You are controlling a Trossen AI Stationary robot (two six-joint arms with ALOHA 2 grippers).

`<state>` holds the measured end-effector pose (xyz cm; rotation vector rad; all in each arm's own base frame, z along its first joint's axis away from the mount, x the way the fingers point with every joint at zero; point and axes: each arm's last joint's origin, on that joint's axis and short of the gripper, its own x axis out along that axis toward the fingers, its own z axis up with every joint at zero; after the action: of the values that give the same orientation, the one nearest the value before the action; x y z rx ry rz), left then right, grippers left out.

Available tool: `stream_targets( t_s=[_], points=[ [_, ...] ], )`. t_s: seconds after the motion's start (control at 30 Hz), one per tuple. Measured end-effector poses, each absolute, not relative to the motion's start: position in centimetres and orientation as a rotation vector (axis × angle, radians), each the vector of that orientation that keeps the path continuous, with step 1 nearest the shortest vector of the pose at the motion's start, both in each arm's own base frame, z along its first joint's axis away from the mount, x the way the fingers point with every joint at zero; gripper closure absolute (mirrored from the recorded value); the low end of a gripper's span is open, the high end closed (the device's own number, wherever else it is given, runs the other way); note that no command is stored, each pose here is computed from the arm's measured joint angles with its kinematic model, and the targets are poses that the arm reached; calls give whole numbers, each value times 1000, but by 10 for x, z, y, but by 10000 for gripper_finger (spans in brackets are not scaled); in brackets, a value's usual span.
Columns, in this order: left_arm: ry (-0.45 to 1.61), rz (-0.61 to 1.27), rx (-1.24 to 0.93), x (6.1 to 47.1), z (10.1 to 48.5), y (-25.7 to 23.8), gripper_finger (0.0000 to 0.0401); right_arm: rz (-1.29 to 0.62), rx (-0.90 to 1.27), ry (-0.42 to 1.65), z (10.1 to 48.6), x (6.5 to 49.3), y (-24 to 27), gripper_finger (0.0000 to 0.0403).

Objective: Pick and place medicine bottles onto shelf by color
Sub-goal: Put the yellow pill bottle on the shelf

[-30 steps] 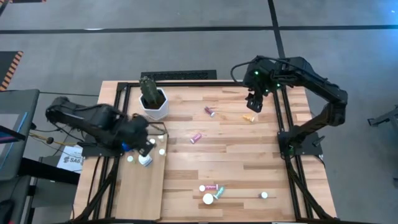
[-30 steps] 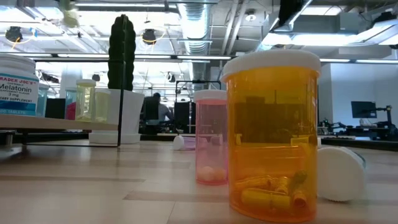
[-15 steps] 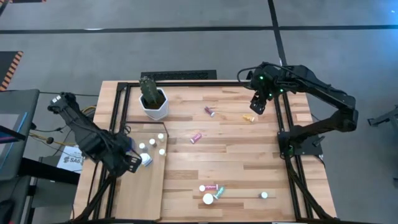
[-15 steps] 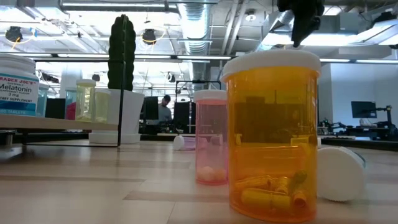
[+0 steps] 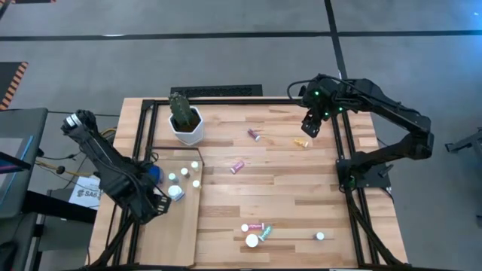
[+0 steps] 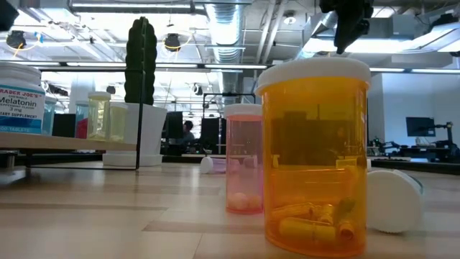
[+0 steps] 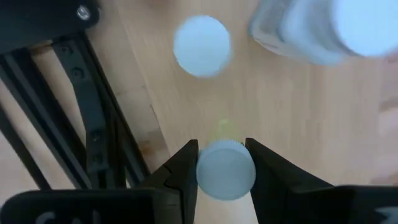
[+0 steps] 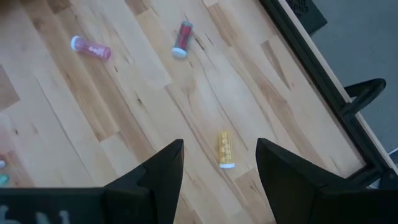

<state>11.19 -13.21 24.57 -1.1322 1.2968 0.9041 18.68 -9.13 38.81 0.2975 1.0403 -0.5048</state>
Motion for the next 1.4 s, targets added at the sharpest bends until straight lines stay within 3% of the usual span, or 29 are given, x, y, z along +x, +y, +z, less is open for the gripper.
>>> stream_targets(
  t_s=[0.37,1.03,1.4],
  points=[
    [1289,1012,-1108,107,225,-127,307,-503,298,1041,388,187,-91,182],
    [1335,1036,-1094,115,217,-138,306,-503,296,1027,389,188,-92,182],
    [1337,1033,-1110,116,220,-140,228,-501,293,1030,389,188,-92,182]
  ],
)
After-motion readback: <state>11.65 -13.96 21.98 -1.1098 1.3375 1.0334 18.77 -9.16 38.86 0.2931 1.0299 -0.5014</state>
